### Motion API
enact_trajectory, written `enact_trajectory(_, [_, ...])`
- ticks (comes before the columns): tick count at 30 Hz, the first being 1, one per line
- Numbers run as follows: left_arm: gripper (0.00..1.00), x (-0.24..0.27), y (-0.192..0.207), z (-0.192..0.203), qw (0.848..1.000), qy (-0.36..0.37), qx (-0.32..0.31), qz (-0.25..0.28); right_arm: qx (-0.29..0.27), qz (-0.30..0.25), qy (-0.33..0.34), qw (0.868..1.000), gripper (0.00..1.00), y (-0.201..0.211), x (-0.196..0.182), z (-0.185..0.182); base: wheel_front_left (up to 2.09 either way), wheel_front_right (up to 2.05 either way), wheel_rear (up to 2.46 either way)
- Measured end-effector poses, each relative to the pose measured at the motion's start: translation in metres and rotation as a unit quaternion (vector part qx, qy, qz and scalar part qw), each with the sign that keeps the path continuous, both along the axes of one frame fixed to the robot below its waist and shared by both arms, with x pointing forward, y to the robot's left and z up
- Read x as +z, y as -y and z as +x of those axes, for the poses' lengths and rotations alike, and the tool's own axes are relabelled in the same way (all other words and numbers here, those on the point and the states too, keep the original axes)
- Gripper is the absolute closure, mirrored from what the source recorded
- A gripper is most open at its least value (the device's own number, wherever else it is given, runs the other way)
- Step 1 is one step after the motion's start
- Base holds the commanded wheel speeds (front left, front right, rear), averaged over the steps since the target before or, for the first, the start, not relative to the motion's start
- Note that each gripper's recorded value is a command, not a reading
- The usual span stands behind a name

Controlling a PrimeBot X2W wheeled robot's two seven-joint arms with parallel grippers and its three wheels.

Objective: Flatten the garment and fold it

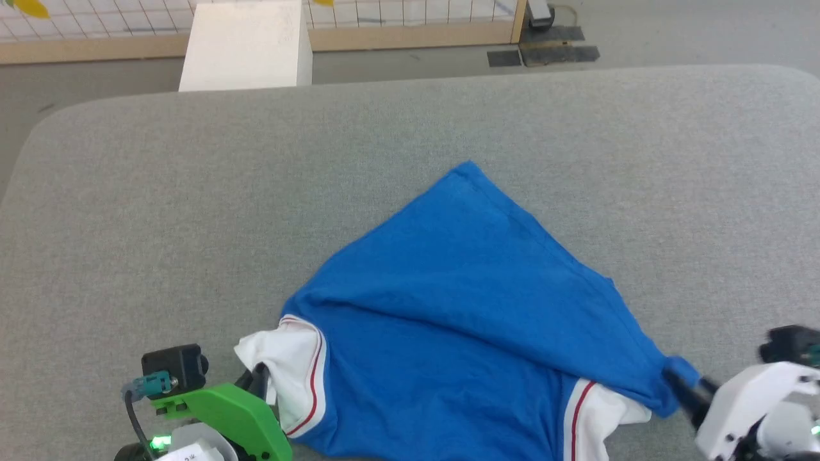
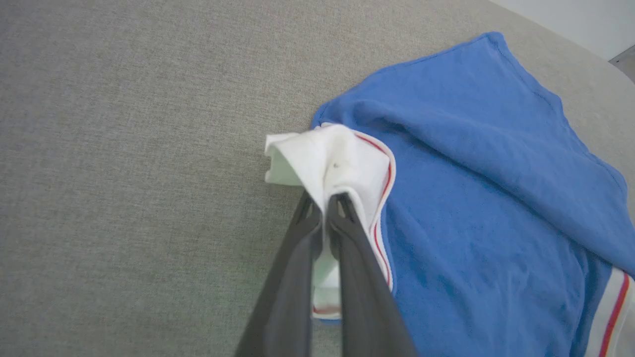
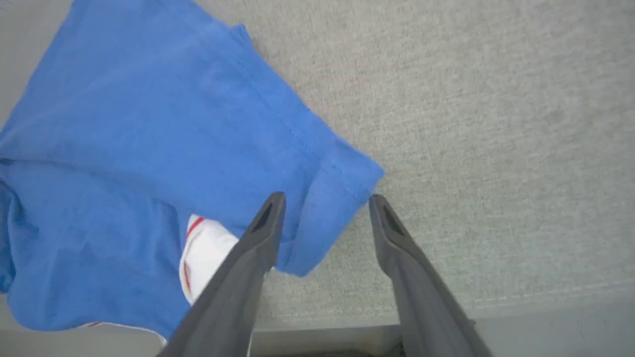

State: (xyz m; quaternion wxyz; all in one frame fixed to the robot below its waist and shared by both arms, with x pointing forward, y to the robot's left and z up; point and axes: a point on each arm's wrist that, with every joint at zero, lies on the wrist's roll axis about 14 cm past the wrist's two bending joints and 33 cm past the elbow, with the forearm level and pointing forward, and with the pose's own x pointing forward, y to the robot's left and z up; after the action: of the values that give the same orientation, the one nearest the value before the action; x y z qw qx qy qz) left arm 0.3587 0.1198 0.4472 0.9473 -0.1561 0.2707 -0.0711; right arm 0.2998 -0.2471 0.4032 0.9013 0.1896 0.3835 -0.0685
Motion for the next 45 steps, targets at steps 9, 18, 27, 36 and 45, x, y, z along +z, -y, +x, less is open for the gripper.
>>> enact_trajectory(9, [1.00, 0.005, -0.005, -0.001, 1.000, 0.009, 0.007, 0.001, -0.043, -0.043, 0.250, 0.966, 0.00, 0.023, 0.110, 0.075, 0.00, 0.00, 0.00])
enact_trajectory(18, [1.00, 0.000, -0.014, 0.003, 1.000, 0.000, 0.022, 0.005, 0.062, -0.063, 0.285, 0.954, 0.00, -0.040, 0.143, 0.166, 0.00, 0.00, 0.00])
enact_trajectory(27, [1.00, -0.008, -0.017, 0.022, 1.000, -0.004, 0.026, -0.001, 0.206, -0.121, 0.158, 0.958, 0.00, -0.114, 0.107, 0.243, 0.00, 0.00, 0.00])
enact_trajectory(36, [1.00, -0.033, -0.035, 0.023, 0.998, -0.034, 0.058, 0.001, 0.295, -0.204, -0.041, 0.932, 0.00, -0.135, 0.014, 0.258, 0.00, 0.00, 0.00])
enact_trajectory(45, [1.00, -0.054, -0.058, 0.013, 0.993, -0.068, 0.091, 0.016, 0.352, -0.198, -0.130, 0.906, 0.13, -0.161, -0.037, 0.248, 0.00, 0.00, 0.00])
